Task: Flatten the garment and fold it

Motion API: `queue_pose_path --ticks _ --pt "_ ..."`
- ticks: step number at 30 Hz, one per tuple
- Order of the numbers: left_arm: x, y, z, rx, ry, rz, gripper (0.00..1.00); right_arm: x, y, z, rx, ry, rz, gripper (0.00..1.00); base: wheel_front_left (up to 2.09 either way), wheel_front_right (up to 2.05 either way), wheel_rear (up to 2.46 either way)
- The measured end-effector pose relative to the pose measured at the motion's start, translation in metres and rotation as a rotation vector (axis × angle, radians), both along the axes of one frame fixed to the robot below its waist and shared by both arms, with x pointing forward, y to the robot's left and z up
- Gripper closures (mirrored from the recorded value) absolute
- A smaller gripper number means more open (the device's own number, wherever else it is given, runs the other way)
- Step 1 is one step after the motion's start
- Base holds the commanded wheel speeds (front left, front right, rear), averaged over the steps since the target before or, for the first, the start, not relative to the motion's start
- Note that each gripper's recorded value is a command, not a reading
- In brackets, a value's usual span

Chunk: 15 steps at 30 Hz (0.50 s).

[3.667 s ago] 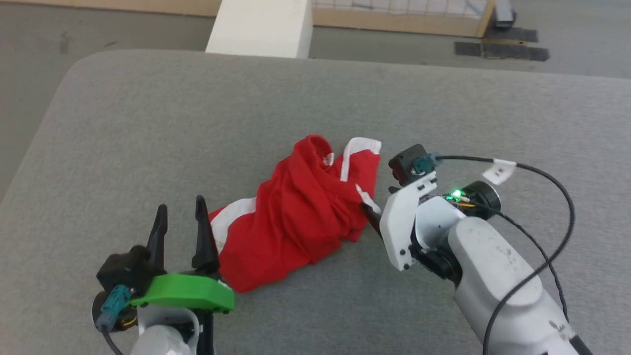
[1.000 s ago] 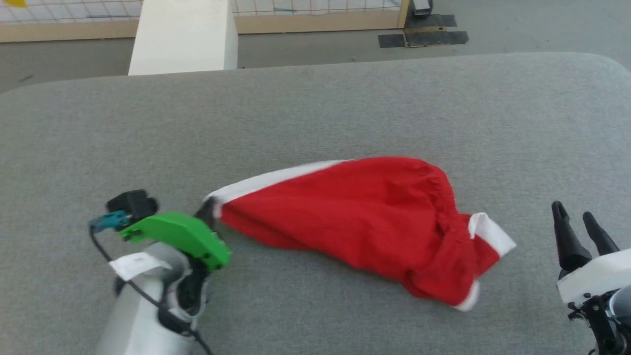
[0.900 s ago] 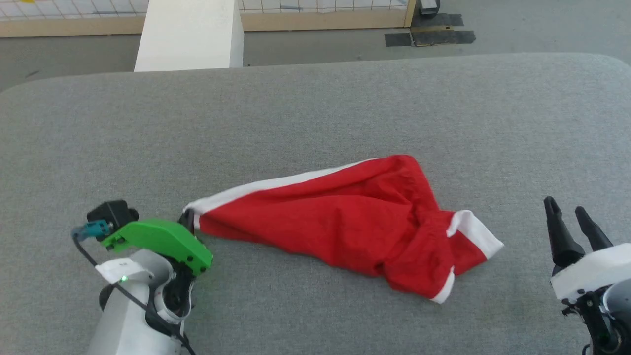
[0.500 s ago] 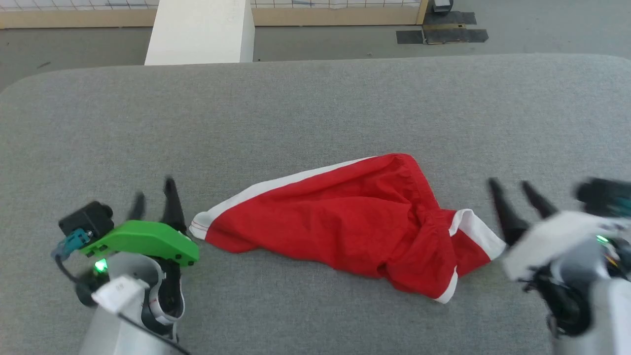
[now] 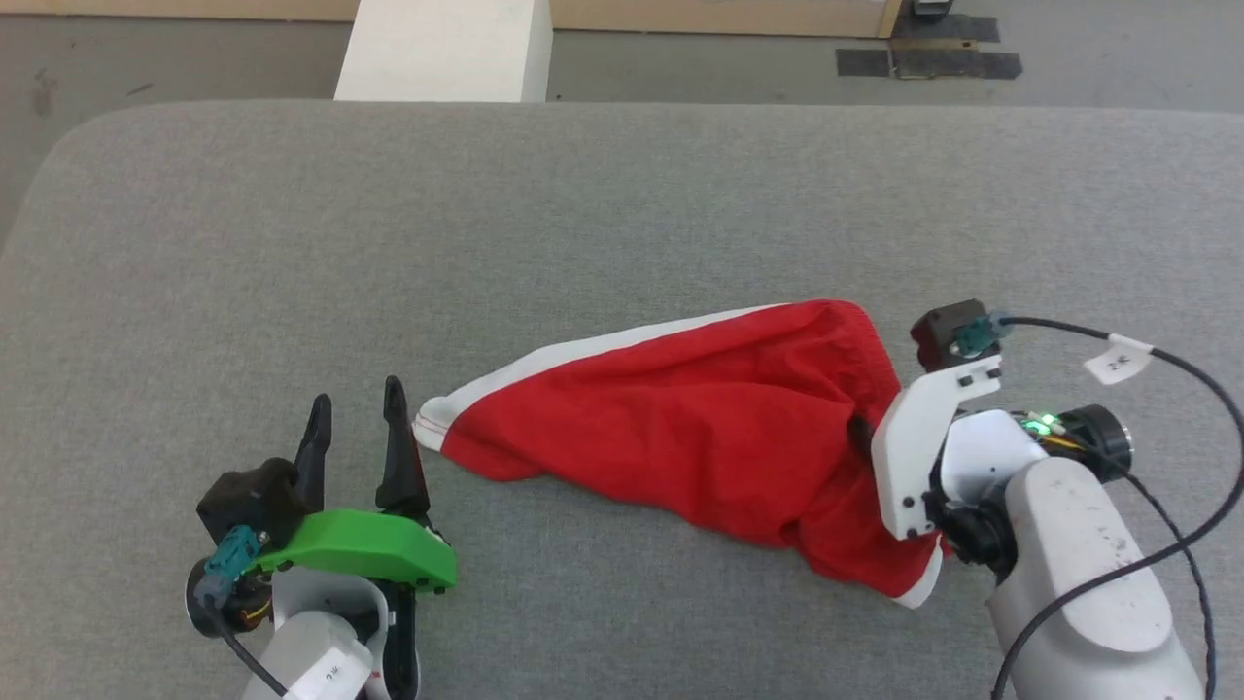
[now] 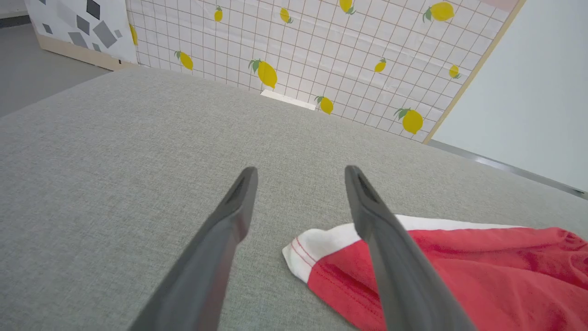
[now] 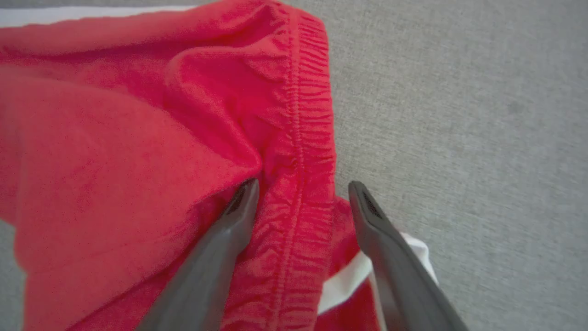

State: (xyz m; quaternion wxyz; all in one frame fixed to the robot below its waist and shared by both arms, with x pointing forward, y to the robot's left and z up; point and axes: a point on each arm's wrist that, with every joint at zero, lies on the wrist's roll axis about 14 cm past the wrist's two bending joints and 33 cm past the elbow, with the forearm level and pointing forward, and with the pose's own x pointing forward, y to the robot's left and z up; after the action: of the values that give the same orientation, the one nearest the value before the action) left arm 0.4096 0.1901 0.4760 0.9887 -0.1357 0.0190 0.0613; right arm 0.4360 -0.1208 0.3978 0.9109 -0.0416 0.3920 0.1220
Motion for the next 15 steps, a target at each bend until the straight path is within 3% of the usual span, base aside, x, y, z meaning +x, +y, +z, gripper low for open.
queue_pose_path --ticks 4,5,6,7,15 --pt "-0.001 0.001 -0.003 -0.015 0.009 0.010 0.00 -0.003 0.010 -0.016 0.005 0.027 0.032 0.00 0.00 0.00 0.00" --pt "-0.002 0.001 -0.003 -0.020 0.010 0.013 0.00 -0.003 0.012 -0.017 0.008 0.026 0.035 0.55 0.00 0.00 0.00" --pt "-0.002 0.001 -0.003 -0.021 0.010 0.014 0.00 -0.001 0.014 -0.016 0.023 0.013 0.034 0.87 0.00 0.00 0.00" --pt "-0.002 0.001 -0.003 -0.021 0.010 0.014 0.00 0.001 0.014 -0.014 0.032 -0.002 0.032 1.00 0.00 0.00 0.00" --pt "-0.004 0.002 0.006 -0.027 -0.008 0.012 0.00 0.025 -0.018 0.039 0.115 -0.238 -0.111 1.00 0.00 0.00 0.00"
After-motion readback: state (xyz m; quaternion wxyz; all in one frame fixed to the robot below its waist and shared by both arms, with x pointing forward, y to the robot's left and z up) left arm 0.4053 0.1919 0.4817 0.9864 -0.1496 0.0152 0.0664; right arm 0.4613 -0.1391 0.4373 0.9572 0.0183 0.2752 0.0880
